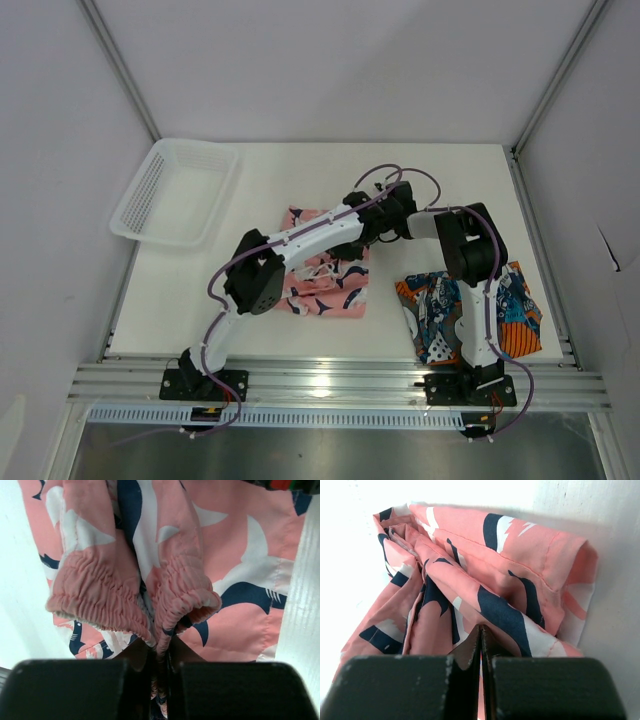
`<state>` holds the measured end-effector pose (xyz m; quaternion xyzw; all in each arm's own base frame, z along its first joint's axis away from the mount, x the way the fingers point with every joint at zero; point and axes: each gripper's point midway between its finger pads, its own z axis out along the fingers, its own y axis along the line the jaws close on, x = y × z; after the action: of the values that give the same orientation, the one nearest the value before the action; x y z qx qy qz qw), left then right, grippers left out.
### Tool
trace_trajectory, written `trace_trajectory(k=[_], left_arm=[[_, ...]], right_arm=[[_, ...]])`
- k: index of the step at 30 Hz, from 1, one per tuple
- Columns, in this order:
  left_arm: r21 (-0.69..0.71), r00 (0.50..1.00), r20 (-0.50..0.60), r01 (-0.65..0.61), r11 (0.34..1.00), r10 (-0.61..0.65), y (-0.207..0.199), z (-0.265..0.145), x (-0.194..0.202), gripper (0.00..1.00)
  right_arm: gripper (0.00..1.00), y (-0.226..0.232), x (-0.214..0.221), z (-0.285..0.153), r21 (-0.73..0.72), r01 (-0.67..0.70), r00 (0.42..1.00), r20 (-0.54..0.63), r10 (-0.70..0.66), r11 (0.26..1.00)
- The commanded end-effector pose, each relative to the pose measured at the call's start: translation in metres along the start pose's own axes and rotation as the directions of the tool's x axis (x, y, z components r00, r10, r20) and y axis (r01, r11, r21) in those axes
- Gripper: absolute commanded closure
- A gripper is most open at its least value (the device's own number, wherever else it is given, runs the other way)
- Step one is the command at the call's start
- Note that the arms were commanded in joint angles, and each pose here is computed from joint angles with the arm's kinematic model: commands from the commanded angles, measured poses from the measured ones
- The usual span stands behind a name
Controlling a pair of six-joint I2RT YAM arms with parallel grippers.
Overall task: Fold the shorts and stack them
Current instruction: Fold the shorts
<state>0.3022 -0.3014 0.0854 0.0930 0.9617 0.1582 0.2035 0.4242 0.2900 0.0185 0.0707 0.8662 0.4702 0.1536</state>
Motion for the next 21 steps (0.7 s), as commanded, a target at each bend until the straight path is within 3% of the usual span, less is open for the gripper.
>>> trace_trajectory(k=[1, 2, 4, 8, 13, 16, 18, 19, 20, 21], left_arm=[[0.063, 1.000, -0.005, -0.001, 0.998, 0.002, -0.006, -0.006, -0.006, 0.88], [0.068, 1.000, -0.004, 0.003, 0.998, -0.003, -0.007, -0.007, -0.008, 0.73], [0.095, 1.000, 0.016, 0.015, 0.995, -0.016, -0.008, -0.012, -0.015, 0.55], [0.238, 0.992, 0.103, 0.042, 0.970, -0.069, -0.008, -0.050, -0.040, 0.32], [0.435, 0.967, 0.188, 0.074, 0.897, -0.171, 0.006, -0.099, -0.079, 0.23], [0.505, 0.951, 0.215, 0.089, 0.859, -0.225, 0.031, -0.119, -0.091, 0.19], [0.594, 0.935, 0.245, 0.064, 0.802, -0.256, 0.045, -0.147, -0.094, 0.19], [0.597, 0.946, 0.213, 0.071, 0.799, -0.243, 0.049, -0.132, -0.082, 0.19], [0.668, 0.934, 0.243, 0.035, 0.743, -0.263, 0.046, -0.146, -0.090, 0.18], [0.684, 0.936, 0.224, 0.048, 0.728, -0.271, 0.052, -0.137, -0.084, 0.18]], right_arm=[[0.98, -0.003, -0.014, -0.005, 0.042, 0.019, 0.999, 0.045, -0.021, 0.999], [0.97, -0.003, -0.015, -0.007, 0.036, 0.015, 0.999, 0.047, -0.017, 0.999], [0.96, 0.001, -0.017, -0.009, 0.026, 0.020, 0.998, 0.056, -0.022, 0.999], [0.91, 0.009, -0.025, -0.016, 0.005, 0.029, 0.997, 0.074, -0.029, 1.000], [0.74, 0.025, -0.044, -0.035, -0.037, 0.042, 0.991, 0.125, -0.037, 0.998], [0.53, 0.035, -0.056, -0.050, -0.062, 0.057, 0.986, 0.160, -0.046, 0.996], [0.45, 0.040, -0.062, -0.058, -0.080, 0.066, 0.984, 0.171, -0.052, 0.995], [0.39, 0.044, -0.064, -0.065, -0.099, 0.062, 0.984, 0.173, -0.045, 0.993], [0.34, 0.045, -0.067, -0.069, -0.108, 0.065, 0.983, 0.180, -0.044, 0.992], [0.32, 0.047, -0.067, -0.072, -0.118, 0.065, 0.983, 0.181, -0.043, 0.991]])
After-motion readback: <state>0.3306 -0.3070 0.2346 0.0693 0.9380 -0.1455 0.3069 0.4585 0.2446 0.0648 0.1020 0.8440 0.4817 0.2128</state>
